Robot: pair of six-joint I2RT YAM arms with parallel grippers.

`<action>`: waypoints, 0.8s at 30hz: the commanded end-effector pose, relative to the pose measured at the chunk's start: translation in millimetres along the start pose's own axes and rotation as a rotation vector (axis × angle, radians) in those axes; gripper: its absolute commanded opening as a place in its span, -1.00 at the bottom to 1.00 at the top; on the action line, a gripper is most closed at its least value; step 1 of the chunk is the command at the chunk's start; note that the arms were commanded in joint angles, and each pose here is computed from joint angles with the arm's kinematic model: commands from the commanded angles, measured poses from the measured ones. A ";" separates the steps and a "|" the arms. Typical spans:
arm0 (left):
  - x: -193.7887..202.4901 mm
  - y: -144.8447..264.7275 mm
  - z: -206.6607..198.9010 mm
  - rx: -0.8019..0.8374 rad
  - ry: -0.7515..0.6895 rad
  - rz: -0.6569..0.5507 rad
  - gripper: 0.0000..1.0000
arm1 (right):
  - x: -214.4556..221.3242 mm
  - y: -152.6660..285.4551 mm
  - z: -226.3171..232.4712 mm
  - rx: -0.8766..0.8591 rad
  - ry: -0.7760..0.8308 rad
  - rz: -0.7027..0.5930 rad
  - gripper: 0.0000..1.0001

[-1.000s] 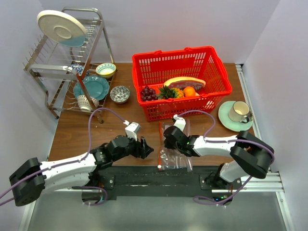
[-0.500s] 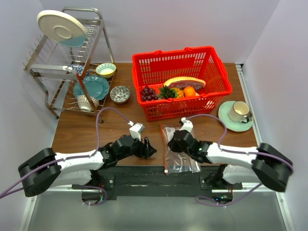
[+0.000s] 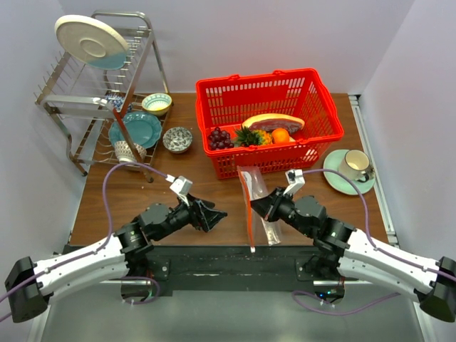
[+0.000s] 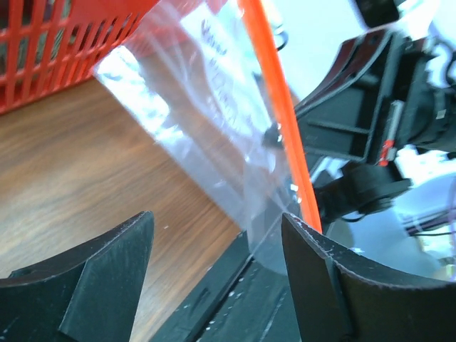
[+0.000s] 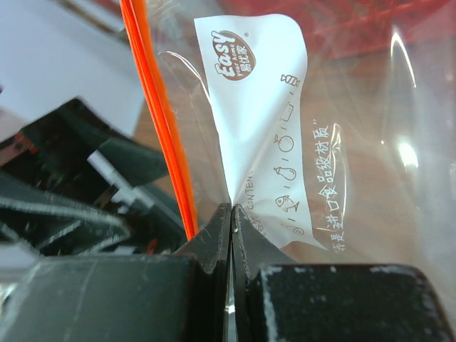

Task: Place the food in the zip-top bag and seal the zipper
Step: Pick up the zipper food storage bag at the center of the board, then open the zipper of the food storage bag.

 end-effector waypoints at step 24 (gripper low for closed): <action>-38.1 -4.4 -58.7 0.331 0.068 -0.100 0.54 | -21.8 19.3 61.5 -0.551 -0.098 0.043 -1.00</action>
Point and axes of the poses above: each gripper's point midway between its finger pads, its own y axis back along the fingers, its own z axis along the line the jaws close on, x = y × z, the point moved 10 cm from there along y, back along the fingers, and after that the axes turned 9 degrees about y, right-handed, at the moved point
